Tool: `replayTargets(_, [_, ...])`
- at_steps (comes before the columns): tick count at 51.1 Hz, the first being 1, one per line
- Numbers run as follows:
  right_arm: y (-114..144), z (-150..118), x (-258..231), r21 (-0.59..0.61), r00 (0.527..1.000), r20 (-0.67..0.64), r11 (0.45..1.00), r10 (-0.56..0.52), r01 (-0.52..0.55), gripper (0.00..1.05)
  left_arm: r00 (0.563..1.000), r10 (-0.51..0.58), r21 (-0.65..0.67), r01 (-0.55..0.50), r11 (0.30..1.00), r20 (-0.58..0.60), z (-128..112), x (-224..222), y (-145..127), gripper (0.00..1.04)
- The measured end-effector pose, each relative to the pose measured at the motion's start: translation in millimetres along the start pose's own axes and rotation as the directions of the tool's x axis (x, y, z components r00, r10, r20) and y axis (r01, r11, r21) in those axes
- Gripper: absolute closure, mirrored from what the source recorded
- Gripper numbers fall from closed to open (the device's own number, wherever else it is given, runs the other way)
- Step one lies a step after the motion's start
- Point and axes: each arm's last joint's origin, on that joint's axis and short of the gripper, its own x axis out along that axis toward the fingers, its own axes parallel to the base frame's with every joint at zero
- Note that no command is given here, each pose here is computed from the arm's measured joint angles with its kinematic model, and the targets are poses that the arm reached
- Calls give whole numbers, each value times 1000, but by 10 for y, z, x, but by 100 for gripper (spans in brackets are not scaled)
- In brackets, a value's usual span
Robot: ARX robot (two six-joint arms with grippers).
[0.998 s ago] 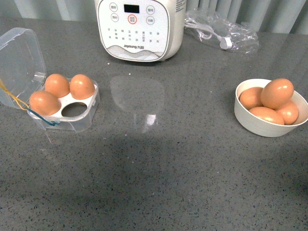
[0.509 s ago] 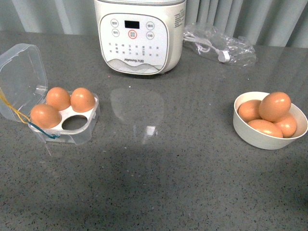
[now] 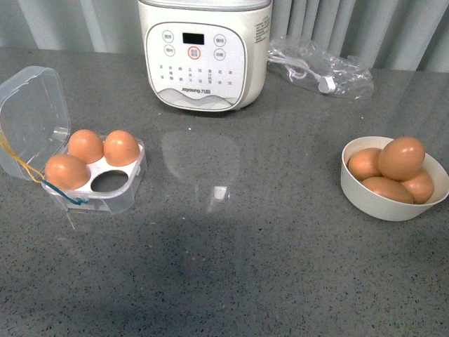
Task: Put egg into box
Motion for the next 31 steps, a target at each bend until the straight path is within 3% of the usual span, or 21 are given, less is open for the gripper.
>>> replayTargets(10, [50,409,402,-2,989,-135,998,57,-58,7,1000,0,0,0,1000,0,0,0,0,7])
replayTargets(27, [271,460,852,4,972,-221,997,75,-76,8,1000,0,0,0,1000,0,0,0,0,7])
replayTargets(31, [314,440,906,-6,972,-226,998,57,-60,22,1000,0,0,0,1000,0,0,0,0,7])
